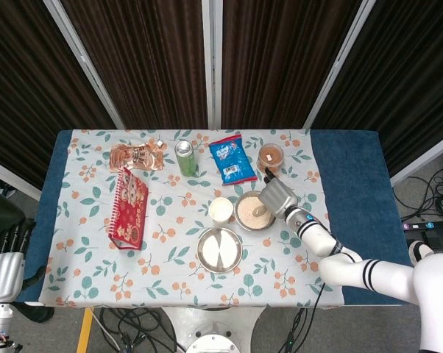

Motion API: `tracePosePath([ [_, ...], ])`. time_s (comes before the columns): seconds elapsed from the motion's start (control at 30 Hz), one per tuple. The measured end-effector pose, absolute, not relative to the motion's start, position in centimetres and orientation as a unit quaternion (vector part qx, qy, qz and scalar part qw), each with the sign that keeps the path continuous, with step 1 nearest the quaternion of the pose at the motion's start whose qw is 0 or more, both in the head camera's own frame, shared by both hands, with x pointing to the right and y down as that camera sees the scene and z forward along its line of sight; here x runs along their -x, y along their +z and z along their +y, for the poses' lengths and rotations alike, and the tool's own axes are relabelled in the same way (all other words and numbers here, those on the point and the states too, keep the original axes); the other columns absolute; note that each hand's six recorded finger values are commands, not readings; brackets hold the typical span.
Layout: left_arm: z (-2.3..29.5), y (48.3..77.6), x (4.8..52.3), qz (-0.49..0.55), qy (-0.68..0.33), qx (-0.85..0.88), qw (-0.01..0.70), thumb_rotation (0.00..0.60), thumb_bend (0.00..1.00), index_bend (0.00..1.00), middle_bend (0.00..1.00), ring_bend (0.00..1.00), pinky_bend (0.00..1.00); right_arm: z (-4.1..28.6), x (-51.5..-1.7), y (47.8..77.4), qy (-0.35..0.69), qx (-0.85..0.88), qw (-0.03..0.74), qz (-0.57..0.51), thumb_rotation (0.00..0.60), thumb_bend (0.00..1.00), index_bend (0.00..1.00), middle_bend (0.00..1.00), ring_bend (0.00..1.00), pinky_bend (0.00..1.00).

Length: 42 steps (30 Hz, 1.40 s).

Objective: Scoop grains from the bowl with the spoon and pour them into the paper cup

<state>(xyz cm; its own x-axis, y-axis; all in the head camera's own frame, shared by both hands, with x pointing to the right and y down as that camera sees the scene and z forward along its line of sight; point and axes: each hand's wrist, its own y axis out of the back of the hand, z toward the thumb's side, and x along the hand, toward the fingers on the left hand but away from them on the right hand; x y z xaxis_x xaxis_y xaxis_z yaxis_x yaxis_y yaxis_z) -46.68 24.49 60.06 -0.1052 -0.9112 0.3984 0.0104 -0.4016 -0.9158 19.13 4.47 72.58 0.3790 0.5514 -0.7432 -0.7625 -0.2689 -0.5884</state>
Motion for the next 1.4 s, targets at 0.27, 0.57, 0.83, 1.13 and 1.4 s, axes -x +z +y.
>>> tracePosePath([
  [0.27, 24.5, 60.3, 46.9, 0.405, -0.625, 0.558, 0.366, 0.600, 0.26, 0.13, 0.10, 0.05, 0.11, 4.0, -17.1, 73.5, 0.556, 0.522, 0.633, 0.138, 0.600, 0.37, 0.63, 0.60, 0.18, 0.00],
  [0.57, 24.6, 60.3, 47.1, 0.406, -0.627, 0.557, 0.364, 0.600, 0.26, 0.13, 0.10, 0.05, 0.11, 3.8, -15.3, 74.3, 0.556, 0.520, 0.636, 0.128, 0.600, 0.37, 0.63, 0.60, 0.18, 0.00],
  [0.83, 24.7, 60.5, 47.0, 0.403, -0.627, 0.559, 0.363, 0.600, 0.26, 0.13, 0.10, 0.05, 0.11, 4.3, -15.9, 73.3, 0.549, 0.565, 0.612, 0.075, 0.600, 0.37, 0.63, 0.60, 0.18, 0.00],
  [1.13, 24.6, 60.2, 46.7, 0.400, -0.627, 0.558, 0.369, 0.600, 0.26, 0.13, 0.10, 0.05, 0.11, 5.4, -19.0, 72.7, 0.545, 0.618, 0.567, -0.005, 0.600, 0.37, 0.63, 0.60, 0.19, 0.00],
  [1.4, 24.1, 59.9, 46.4, 0.398, -0.624, 0.557, 0.376, 0.600, 0.26, 0.13, 0.10, 0.05, 0.11, 5.2, -22.3, 71.8, 0.541, 0.646, 0.533, -0.077, 0.600, 0.37, 0.63, 0.60, 0.19, 0.00],
])
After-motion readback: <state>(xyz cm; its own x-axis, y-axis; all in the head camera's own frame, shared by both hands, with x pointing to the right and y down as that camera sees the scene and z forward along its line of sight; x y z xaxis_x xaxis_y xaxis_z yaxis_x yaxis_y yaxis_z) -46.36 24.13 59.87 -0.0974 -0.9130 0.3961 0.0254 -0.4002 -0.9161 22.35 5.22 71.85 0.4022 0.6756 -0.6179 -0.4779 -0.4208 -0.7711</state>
